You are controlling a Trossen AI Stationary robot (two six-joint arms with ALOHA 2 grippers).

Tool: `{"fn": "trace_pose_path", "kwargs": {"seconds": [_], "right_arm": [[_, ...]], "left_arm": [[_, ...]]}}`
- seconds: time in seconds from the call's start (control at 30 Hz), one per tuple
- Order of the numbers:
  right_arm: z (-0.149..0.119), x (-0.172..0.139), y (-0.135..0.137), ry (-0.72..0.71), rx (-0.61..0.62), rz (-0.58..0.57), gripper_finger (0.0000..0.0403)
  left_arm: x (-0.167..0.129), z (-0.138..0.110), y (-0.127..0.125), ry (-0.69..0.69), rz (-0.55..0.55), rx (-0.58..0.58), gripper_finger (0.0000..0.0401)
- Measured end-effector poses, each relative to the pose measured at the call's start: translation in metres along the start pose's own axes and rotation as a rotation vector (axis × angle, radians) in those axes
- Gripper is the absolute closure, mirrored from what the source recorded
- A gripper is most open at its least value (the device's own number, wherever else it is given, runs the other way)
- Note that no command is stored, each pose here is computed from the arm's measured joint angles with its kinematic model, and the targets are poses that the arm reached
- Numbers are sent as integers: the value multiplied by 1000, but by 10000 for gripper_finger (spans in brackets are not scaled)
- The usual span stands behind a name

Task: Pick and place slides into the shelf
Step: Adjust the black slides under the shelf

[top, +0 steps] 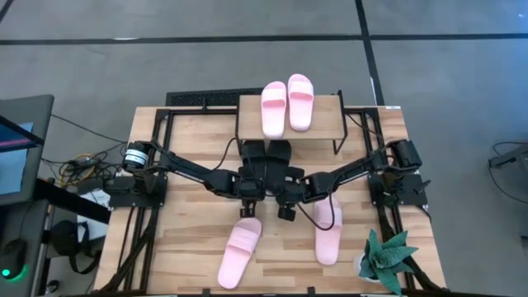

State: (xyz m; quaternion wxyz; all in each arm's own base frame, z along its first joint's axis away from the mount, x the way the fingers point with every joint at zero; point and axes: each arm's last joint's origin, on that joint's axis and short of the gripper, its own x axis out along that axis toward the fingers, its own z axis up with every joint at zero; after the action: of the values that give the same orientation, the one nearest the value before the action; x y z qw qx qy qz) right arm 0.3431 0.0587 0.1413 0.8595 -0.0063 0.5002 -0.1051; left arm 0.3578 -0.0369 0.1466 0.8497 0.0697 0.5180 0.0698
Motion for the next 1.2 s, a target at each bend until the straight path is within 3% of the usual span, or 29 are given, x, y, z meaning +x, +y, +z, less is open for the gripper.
{"fn": "trace_pose_path", "kwargs": {"seconds": [0.23, 1.2], "right_arm": [[-8, 0, -10, 81, 74, -102, 325], [-7, 9, -58, 171, 120, -186, 338]], "left_arm": [[0, 0, 0, 5, 0, 1, 353], [-1, 0, 0, -3, -2, -6, 353]]}}
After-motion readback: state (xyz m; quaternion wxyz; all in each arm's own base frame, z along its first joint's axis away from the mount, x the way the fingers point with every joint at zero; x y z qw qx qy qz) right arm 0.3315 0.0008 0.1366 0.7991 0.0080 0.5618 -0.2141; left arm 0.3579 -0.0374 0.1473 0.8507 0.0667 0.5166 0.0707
